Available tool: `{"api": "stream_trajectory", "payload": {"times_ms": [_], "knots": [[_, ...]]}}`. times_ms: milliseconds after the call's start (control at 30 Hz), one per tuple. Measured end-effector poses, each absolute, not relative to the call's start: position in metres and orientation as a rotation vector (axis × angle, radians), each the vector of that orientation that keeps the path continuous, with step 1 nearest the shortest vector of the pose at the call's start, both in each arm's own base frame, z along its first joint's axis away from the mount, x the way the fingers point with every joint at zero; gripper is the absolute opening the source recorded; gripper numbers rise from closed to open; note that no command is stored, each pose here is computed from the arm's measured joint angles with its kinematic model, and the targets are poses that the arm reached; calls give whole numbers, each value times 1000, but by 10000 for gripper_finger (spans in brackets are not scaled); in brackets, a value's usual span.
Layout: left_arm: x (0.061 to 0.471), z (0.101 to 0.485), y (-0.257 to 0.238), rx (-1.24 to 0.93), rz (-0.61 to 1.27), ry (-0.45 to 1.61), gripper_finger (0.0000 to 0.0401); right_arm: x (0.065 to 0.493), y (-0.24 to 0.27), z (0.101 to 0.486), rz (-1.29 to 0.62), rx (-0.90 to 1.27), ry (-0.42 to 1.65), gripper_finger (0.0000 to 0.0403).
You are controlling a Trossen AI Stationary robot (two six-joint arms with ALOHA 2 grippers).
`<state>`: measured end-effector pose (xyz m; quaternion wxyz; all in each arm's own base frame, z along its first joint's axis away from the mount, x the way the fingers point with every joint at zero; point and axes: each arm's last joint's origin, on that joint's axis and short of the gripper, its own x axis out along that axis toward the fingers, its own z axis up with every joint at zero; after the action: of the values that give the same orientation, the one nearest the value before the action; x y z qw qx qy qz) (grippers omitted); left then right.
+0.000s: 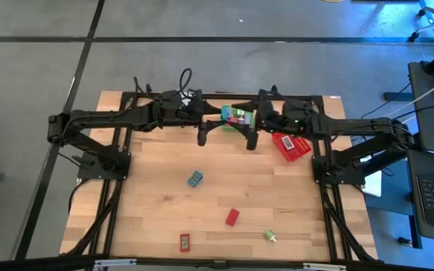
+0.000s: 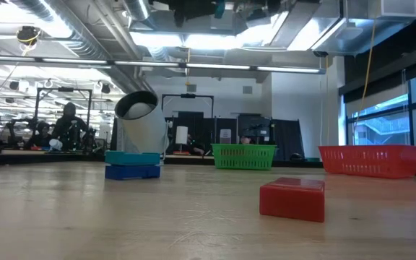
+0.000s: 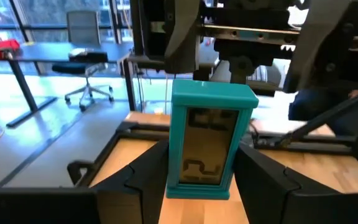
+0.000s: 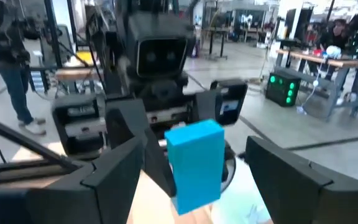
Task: Pick & Place Office items
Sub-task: Put the bottom blue digital timer into the red bin
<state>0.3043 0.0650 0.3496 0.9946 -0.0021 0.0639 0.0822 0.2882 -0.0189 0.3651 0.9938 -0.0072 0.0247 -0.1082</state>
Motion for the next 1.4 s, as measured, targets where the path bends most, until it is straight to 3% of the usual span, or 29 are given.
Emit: {"api": "stream_trajectory", "payload": {"times_ms": [400, 667, 1167, 1400], "knots": [[306, 350, 65, -2, 167, 115, 162, 297, -23, 355, -218, -38, 88, 288], [307, 355, 62, 5, 152, 63, 161, 297, -34, 359, -80, -31, 45, 288], [308, 356, 55, -2, 41, 37, 163, 316, -37, 352, -4, 11, -36, 287], [308, 356, 55, -4, 39, 46, 163, 318, -32, 351, 0, 13, -37, 247]]}}
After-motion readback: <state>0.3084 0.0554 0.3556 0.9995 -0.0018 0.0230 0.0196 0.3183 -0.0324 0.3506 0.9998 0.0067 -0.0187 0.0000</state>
